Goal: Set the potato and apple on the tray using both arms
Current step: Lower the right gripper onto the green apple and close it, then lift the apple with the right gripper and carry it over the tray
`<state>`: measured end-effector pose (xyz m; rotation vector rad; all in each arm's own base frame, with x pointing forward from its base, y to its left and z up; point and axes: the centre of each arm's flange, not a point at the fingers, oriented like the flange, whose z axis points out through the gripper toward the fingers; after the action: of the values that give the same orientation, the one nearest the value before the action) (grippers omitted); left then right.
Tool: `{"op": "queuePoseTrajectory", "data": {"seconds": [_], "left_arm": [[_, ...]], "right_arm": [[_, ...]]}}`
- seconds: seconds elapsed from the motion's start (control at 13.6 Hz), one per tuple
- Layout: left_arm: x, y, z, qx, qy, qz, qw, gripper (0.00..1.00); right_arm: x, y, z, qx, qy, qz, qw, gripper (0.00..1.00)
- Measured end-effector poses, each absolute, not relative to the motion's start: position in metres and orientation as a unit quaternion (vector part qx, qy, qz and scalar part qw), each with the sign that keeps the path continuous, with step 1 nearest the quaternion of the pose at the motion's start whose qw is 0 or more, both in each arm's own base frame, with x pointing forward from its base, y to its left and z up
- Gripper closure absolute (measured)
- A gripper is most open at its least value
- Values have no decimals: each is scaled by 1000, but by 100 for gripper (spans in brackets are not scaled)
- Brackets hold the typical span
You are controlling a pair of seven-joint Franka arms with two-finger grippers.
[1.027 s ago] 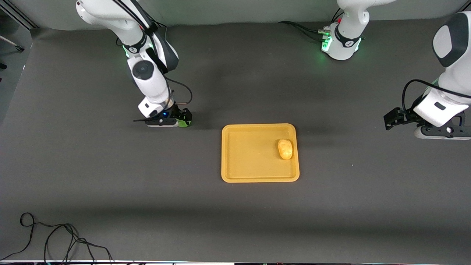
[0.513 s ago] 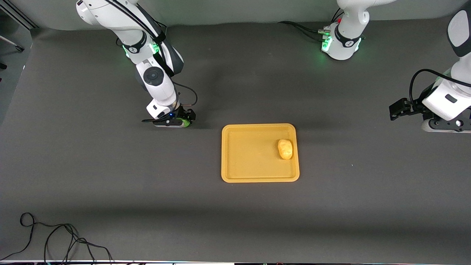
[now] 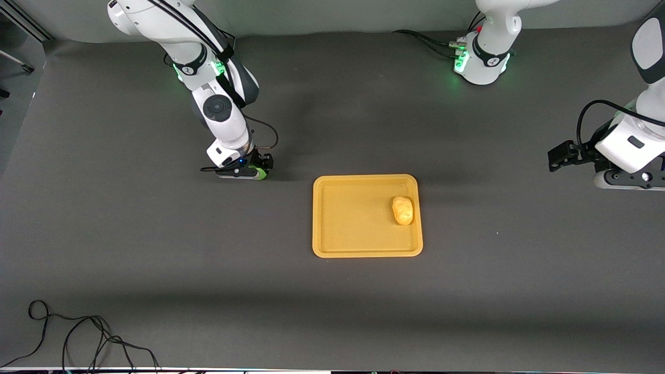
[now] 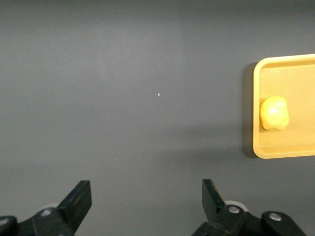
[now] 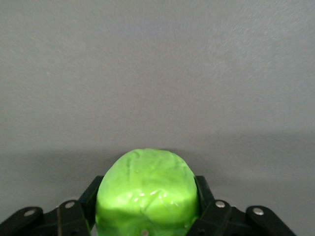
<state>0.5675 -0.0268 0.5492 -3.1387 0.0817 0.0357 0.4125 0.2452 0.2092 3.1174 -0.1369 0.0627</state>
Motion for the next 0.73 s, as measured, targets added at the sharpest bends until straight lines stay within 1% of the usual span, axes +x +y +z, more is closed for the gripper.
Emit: {"op": "queuePoseTrajectory", "data": {"seconds": [0.07, 0.22, 0.44, 0.59, 0.73], "left_arm": [[568, -27, 548, -1000, 26, 13, 0, 0], [568, -26, 546, -1000, 28, 14, -1, 0], [568, -18, 546, -999, 37, 16, 1, 0], [568, -14, 546, -999, 41, 17, 9, 0], [568, -13, 546, -999, 42, 16, 12, 0]], "right_arm": [[420, 248, 230, 999, -47, 19, 11, 22], [438, 254, 291, 998, -56, 18, 9, 22], [467, 264, 417, 998, -67, 17, 6, 22], [487, 275, 496, 997, -72, 29, -3, 22], [510, 296, 542, 996, -75, 39, -17, 22]]}}
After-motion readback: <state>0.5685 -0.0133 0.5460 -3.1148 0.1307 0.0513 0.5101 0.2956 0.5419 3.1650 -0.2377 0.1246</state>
